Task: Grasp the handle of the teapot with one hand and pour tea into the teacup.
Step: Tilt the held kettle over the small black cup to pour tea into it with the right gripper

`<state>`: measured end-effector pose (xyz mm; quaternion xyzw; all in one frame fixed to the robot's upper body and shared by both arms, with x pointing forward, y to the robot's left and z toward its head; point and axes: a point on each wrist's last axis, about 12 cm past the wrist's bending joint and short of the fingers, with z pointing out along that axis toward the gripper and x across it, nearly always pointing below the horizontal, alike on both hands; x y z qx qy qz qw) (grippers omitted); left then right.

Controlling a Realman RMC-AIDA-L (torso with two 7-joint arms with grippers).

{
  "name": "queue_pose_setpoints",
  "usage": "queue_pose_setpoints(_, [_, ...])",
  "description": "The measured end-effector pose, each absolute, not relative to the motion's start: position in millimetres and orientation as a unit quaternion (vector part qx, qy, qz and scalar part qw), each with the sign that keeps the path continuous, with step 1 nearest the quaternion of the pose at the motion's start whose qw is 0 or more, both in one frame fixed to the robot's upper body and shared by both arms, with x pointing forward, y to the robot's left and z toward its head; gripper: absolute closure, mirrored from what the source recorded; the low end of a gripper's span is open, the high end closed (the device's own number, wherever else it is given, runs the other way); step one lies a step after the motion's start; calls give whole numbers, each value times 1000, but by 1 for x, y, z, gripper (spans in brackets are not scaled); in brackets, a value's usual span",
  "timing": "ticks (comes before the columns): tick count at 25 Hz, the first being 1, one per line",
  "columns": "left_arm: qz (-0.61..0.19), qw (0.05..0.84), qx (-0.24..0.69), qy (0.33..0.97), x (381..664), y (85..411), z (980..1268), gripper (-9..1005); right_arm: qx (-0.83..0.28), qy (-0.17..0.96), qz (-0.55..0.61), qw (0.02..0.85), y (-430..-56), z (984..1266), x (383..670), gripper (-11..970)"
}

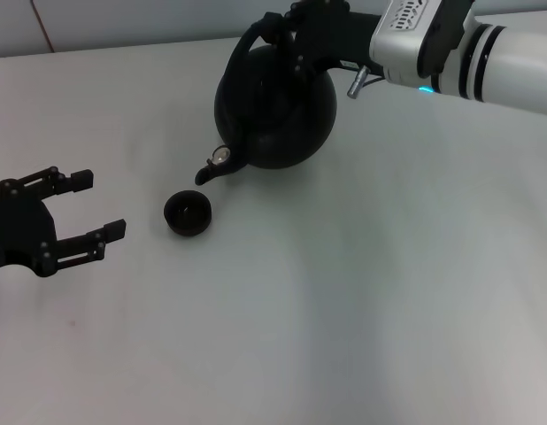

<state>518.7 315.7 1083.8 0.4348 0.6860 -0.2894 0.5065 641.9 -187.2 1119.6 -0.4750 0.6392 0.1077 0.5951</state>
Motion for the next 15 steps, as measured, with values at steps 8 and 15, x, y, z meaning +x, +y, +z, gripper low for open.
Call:
queue_pose_setpoints(8, [-289,506,434,687,518,316,1083,208,-486,632,105,594,-184,1122,642,871])
queue_pose_setpoints(15, [-289,506,434,686,518,316,1084,208,-499,629,94,588,-183,1121,642,871])
